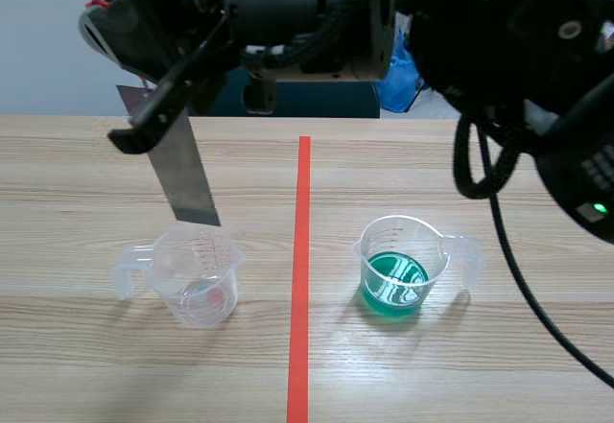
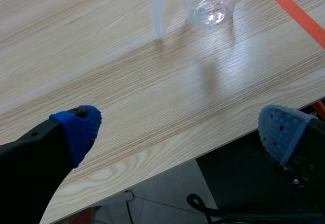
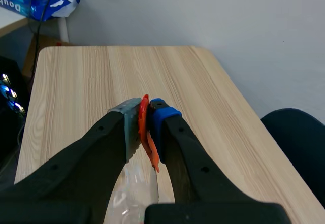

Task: Do the redox reaction experiment

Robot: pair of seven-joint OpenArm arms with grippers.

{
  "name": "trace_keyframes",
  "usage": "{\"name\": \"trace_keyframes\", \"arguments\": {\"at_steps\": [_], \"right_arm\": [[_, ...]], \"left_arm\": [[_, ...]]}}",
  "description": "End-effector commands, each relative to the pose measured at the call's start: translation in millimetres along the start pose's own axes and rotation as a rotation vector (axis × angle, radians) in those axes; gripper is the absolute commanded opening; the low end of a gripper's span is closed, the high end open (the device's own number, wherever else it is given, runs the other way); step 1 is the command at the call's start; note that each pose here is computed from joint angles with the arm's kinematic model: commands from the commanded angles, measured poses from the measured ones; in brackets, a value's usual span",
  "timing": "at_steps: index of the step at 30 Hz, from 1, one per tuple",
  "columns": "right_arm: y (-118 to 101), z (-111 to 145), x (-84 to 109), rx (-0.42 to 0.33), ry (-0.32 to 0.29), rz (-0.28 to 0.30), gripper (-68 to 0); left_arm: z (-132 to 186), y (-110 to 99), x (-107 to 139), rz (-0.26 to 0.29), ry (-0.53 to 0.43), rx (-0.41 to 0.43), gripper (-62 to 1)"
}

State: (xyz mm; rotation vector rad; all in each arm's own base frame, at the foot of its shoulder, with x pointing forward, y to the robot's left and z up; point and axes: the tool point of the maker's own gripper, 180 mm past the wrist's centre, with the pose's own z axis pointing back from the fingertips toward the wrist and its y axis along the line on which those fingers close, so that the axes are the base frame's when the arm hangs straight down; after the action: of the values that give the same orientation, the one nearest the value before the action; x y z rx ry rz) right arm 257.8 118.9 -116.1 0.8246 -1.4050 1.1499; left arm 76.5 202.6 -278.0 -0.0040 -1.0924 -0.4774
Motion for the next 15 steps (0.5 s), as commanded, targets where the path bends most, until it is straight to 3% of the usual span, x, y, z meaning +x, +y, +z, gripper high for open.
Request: {"name": "trace_keyframes", "arguments": {"at_steps": [1,7,15], "right_arm": [[-8,9,17.5,-0.023,-0.05,0.035,-66.9],[-24,35,15.6,-0.054,-0.031,0.053,-66.9],[-51,75,10.8,-0.125,-0.01,0.033,-66.9]], "left_arm": [[-1,-2,6,0.01,-0.025,-0.002,1.4],[-1,-2,6,0.01,-0.025,-0.002,1.4],[-1,-2,6,0.01,-0.024,-0.002,1.4]]}}
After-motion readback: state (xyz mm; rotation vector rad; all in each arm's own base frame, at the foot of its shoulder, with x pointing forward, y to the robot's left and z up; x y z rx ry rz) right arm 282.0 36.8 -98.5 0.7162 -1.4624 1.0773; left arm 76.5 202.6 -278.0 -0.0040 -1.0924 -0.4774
